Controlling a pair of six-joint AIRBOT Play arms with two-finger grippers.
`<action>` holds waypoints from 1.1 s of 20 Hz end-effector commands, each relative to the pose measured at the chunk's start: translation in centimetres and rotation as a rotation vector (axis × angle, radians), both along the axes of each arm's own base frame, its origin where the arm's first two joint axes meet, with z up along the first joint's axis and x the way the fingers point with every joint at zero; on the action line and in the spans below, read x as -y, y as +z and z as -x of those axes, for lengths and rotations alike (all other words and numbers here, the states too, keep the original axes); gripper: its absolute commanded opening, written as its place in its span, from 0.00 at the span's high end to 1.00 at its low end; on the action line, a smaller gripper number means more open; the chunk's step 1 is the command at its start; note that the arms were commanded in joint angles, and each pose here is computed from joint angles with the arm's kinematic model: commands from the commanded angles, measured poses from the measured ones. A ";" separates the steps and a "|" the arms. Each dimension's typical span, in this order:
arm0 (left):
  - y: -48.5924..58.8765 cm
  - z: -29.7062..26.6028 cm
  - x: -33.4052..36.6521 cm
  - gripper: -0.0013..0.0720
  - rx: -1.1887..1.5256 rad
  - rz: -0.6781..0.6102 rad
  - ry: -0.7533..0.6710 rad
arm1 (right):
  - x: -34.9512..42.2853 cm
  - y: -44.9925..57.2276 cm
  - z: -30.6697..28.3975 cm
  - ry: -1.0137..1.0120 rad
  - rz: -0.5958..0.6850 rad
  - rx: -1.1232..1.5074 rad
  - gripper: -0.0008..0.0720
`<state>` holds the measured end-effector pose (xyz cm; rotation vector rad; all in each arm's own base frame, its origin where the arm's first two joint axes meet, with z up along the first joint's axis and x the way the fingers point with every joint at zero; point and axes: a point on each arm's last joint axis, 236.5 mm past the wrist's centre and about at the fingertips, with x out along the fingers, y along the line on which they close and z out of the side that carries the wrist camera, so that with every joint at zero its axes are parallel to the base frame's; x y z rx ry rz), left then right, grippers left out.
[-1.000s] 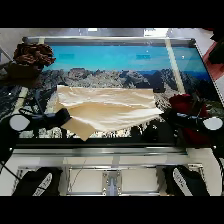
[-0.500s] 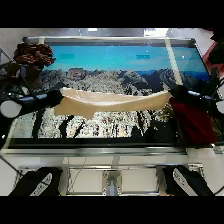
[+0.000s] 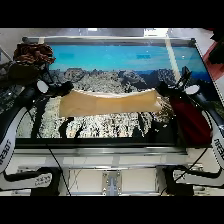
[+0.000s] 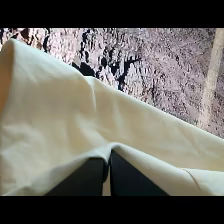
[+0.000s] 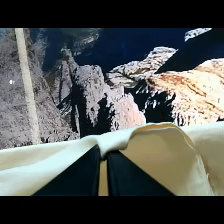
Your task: Fold the shirts.
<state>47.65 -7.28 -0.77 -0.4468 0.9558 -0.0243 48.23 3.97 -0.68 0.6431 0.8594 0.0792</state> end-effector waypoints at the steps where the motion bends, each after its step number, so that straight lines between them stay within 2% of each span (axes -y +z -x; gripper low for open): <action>1: -0.5 -2.0 -0.2 0.32 0.016 -0.010 0.003 | 0.7 -0.5 -1.6 0.031 0.046 0.019 0.43; 2: 0.8 -2.3 -0.3 0.07 0.036 -0.014 0.000 | 1.0 0.8 -1.5 0.063 0.047 0.021 0.36; 3: 2.4 -2.5 -0.2 0.04 0.058 -0.013 -0.007 | 1.4 1.7 -1.0 0.095 0.047 0.004 0.36; 6: 6.1 -2.3 0.0 0.04 0.117 -0.029 -0.046 | 4.5 -1.3 3.7 0.142 0.102 -0.211 0.33; 8: 7.6 -1.9 0.1 0.04 0.138 -0.027 -0.050 | 7.3 -4.4 6.3 0.088 0.144 -0.318 0.32; 10: 8.1 -1.6 0.2 0.04 0.143 -0.024 -0.054 | 7.6 -6.3 7.4 0.054 0.084 -0.350 0.26; 14: 8.2 -1.6 0.7 0.04 0.141 0.001 -0.053 | 5.3 -8.4 7.5 0.093 -0.012 -0.355 0.24; 22: 7.8 -1.1 0.8 0.04 0.116 0.001 -0.061 | 0.5 -9.8 4.6 0.117 -0.281 -0.273 0.24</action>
